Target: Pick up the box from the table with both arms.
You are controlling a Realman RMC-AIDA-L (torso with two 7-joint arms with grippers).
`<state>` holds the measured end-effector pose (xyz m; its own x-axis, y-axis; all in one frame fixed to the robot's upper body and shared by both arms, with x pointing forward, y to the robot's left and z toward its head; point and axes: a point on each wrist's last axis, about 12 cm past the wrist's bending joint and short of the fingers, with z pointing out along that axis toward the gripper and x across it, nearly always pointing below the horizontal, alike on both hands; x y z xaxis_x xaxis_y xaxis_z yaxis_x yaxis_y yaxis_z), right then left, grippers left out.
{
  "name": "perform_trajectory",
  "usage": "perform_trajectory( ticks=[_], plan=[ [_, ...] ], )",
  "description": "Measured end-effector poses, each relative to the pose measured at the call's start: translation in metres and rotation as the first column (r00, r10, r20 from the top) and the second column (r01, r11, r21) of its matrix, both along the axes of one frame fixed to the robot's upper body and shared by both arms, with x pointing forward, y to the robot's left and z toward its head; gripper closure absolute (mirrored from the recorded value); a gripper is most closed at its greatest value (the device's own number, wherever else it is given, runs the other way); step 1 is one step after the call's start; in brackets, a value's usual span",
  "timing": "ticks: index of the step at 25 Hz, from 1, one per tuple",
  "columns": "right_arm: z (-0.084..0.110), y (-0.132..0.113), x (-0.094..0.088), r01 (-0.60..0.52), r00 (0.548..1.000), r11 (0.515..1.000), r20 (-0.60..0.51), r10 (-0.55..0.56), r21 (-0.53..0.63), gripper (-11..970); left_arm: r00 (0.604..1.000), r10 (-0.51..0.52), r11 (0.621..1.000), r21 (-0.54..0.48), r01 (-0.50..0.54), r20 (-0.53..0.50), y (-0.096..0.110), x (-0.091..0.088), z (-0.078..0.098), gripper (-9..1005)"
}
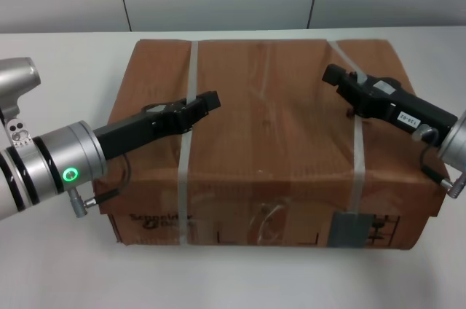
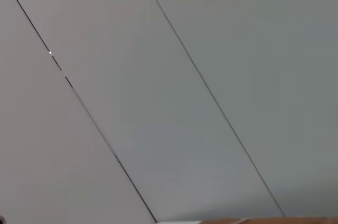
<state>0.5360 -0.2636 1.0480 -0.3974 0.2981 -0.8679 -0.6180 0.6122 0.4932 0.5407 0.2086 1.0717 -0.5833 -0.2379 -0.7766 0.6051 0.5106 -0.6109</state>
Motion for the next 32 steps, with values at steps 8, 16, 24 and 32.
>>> perform_trajectory(
  ticks=[8,16,24,32],
  plan=[
    [0.0017,-0.0025,-0.0023,0.013,1.0,1.0,0.025,-0.013,0.015,916,0.999,-0.029,1.0,-0.006,0.029,0.04,-0.0006,-0.0036,0.0024,905],
    [0.0016,-0.0021,-0.0025,0.01,1.0,1.0,0.026,-0.01,0.014,915,0.998,-0.018,0.999,-0.028,0.02,0.065,0.0011,-0.0045,0.0044,907],
    [0.0016,-0.002,-0.0025,0.009,1.0,1.0,0.026,-0.01,0.014,915,0.998,-0.017,0.999,-0.027,0.018,0.064,0.0009,-0.004,0.0042,907],
    [0.0016,-0.0021,-0.0025,0.01,1.0,1.0,0.026,-0.011,0.014,915,0.998,-0.011,1.0,-0.023,0.013,0.062,0.0013,-0.0034,0.0035,907]
  ],
)
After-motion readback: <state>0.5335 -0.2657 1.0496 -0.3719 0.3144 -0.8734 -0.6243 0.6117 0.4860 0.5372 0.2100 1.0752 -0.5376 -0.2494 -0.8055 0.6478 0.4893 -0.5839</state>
